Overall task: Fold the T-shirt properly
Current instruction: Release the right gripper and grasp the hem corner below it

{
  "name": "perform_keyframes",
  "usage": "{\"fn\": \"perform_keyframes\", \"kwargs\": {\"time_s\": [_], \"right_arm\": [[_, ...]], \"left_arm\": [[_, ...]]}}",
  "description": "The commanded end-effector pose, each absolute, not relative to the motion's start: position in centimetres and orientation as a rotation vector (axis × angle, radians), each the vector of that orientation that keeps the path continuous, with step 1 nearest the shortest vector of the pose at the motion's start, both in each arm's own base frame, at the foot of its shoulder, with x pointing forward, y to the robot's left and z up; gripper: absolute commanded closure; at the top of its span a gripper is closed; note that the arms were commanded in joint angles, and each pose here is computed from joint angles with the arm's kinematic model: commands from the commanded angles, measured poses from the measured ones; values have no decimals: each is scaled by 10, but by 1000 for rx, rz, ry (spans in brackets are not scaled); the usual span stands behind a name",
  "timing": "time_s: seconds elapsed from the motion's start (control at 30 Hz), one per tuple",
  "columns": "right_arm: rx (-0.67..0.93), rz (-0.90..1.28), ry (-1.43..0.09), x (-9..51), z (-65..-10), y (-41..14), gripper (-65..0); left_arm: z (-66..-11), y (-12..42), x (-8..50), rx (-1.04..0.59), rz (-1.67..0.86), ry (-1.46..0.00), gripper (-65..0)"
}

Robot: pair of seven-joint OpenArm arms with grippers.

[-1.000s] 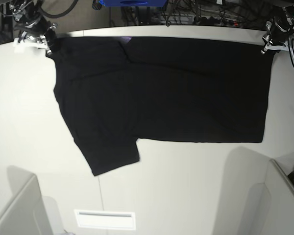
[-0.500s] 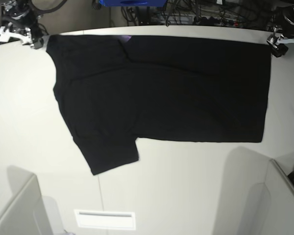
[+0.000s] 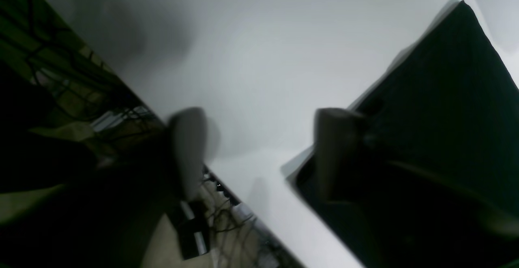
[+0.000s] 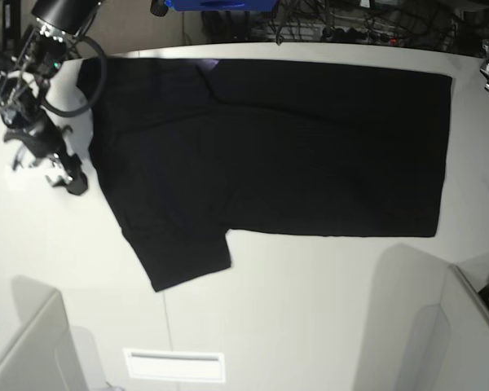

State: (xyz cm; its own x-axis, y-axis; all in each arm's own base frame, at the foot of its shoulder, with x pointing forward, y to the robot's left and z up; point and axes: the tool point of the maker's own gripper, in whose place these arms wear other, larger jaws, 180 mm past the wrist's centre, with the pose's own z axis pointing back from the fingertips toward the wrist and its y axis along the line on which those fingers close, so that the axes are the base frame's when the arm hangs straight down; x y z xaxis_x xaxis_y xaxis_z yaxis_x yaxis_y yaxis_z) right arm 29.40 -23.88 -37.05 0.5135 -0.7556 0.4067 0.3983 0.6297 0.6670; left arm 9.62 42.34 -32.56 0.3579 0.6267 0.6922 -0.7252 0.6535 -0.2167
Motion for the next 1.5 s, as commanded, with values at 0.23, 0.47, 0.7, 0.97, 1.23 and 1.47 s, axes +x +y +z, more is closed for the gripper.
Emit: {"fn": "perform_keyframes", "kwargs": {"time_s": [0.23, 0.47, 0.7, 0.97, 1.23, 1.47], "right_arm": [[347, -648, -745, 404, -381, -236, -300], [309, -643, -687, 458, -387, -236, -417], [213, -487, -635, 475, -420, -225, -420], [258, -242, -537, 464, -435, -177, -417], [275, -179, -564, 457, -431, -158, -333], [272, -164, -569, 456, -427, -157, -320]], "left_arm": [[-349, 371, 133, -5, 737, -782, 0], [-354, 362, 136, -26, 722, -769, 0], [-353, 366, 133, -15, 726, -767, 0], [-352, 366, 136, -16, 725, -773, 0], [-352, 366, 136, -16, 726, -775, 0], [-351, 366, 140, -21, 728, -784, 0]]}}
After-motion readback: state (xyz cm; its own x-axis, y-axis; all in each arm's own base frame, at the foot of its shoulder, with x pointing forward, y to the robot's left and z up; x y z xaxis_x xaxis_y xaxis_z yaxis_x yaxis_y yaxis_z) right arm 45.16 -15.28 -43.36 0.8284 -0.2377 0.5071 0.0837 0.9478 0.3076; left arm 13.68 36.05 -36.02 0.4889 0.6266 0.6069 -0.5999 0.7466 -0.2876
